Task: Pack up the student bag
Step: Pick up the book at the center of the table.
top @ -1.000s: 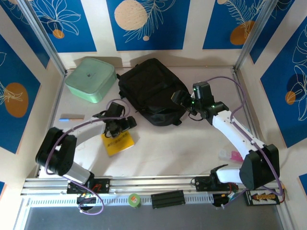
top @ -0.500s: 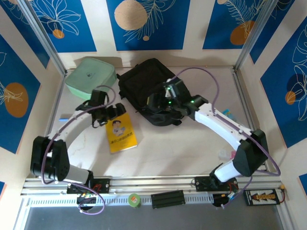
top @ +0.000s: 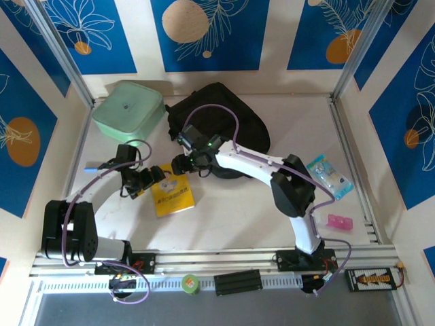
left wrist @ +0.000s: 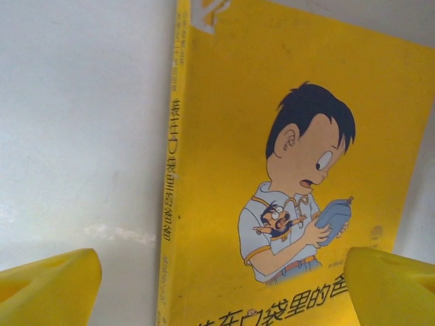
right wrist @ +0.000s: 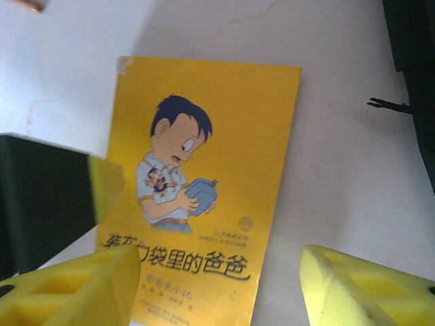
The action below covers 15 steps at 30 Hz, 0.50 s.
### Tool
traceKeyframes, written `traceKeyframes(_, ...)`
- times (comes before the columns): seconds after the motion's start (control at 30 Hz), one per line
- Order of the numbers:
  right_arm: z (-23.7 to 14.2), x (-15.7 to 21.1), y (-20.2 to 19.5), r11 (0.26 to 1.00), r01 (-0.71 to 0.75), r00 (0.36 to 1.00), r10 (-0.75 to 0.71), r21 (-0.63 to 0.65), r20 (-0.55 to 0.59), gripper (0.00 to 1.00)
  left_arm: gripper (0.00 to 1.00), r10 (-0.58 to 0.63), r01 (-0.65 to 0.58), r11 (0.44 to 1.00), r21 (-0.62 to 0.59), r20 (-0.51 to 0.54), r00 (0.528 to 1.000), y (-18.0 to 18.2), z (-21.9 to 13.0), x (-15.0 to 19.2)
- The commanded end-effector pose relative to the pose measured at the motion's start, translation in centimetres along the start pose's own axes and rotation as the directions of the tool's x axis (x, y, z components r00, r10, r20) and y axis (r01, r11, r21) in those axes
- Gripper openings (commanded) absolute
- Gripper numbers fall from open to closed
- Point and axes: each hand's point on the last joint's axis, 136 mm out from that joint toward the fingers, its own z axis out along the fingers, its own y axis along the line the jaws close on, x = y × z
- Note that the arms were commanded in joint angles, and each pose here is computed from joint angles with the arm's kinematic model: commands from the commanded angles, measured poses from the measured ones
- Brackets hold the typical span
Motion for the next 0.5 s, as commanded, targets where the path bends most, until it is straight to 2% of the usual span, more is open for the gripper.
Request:
traceKeyframes(0.0, 1.2, 0.6, -0.1, 0.999, 0.036, 0.997, -0.034, 0.016, -0.073, 0.62, 0.86, 0.008, -0.006, 0.999, 0.05, -0.042, 0.999, -0.4, 0.5, 0.7)
traceKeyframes(0.17, 4.4, 2.6, 0.0, 0.999, -0.006, 0.979, -0.001, -0.034, -0.204, 0.5, 0.72, 0.008, -0.004, 0.999, 0.052, -0.077, 0.997, -0.1, 1.2, 1.4)
traceKeyframes(0.37, 6.0, 4.2, -1.4, 1.0, -0.015, 0.967, 0.019, 0.017, -0.256, 0.49, 0.64, 0.0, 0.007, 0.998, 0.063, -0.11, 0.994, 0.0, 1.9, 2.0)
traceKeyframes(0.47, 6.6, 4.8, -2.2, 0.999, -0.013, 0.96, 0.025, 0.044, -0.278, 0.42, 0.62, 0.004, 0.004, 0.998, 0.062, -0.12, 0.993, 0.0, 2.2, 2.0)
